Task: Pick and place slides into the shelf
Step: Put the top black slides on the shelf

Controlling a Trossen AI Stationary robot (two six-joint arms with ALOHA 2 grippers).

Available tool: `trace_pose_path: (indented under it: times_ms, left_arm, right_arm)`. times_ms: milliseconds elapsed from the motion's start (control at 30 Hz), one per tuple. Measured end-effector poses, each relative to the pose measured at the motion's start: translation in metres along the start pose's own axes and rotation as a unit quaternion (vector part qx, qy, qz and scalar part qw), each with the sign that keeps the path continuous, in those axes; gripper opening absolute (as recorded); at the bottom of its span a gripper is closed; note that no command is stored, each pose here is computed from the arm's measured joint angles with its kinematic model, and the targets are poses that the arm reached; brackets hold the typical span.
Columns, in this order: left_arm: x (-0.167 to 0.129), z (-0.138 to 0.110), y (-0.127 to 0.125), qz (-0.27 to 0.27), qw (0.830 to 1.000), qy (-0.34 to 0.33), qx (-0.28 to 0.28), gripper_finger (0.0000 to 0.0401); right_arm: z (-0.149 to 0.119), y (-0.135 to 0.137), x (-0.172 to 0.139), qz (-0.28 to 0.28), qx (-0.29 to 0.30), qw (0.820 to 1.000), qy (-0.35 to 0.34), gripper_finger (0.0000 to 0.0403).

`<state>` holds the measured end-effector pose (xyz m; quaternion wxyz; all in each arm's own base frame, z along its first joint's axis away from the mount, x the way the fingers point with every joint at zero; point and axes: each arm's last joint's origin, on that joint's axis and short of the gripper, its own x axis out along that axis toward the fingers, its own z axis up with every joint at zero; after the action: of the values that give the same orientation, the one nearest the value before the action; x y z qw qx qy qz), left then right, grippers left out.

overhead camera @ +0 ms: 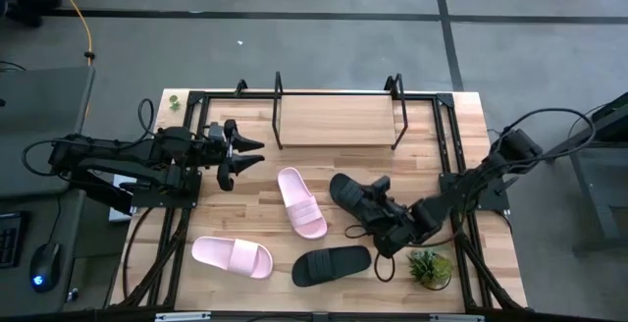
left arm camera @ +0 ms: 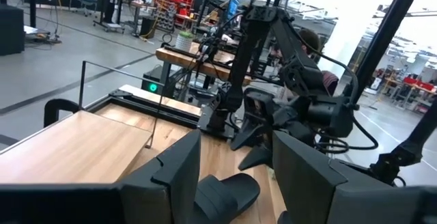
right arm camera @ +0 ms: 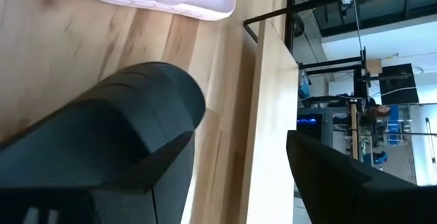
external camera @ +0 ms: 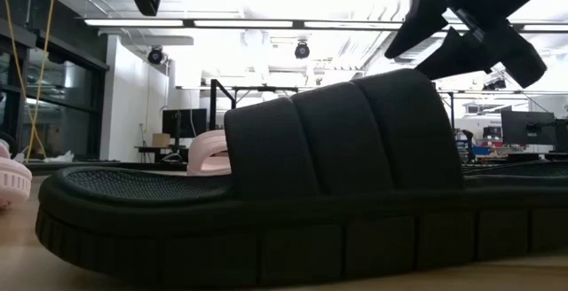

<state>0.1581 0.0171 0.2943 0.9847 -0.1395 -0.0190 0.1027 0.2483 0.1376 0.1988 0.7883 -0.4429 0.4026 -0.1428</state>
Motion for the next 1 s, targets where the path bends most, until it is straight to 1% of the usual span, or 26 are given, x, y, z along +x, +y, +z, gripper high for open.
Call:
trace_pose_path:
  times_ms: [200, 400, 700, 867, 1000]
  left_arm:
    - [-0.002, 0.002, 0.0, -0.002, 1.0, -0.006, -0.001, 0.0168]
    - [-0.003, 0.002, 0.0, -0.002, 1.0, -0.008, -0.001, 0.0168]
    - [-0.003, 0.002, 0.0, -0.002, 1.0, -0.007, 0.0, 0.0168]
    - [-0.003, 0.002, 0.0, -0.002, 1.0, -0.007, 0.007, 0.0168]
    - [-0.003, 0.002, 0.0, -0.002, 1.0, -0.007, 0.007, 0.0168]
  right_arm:
    - [-0.001, 0.003, 0.001, 0.024, 0.015, 1.0, 0.004, 0.0224]
    - [-0.007, 0.006, 0.002, 0.042, 0.022, 0.999, 0.024, 0.0224]
    - [-0.023, 0.018, 0.009, 0.047, 0.013, 0.998, 0.038, 0.0224]
    - [-0.024, 0.016, 0.012, 0.046, 0.018, 0.998, 0.043, 0.0224]
    - [-0.024, 0.013, 0.017, 0.06, 0.03, 0.996, 0.05, 0.0224]
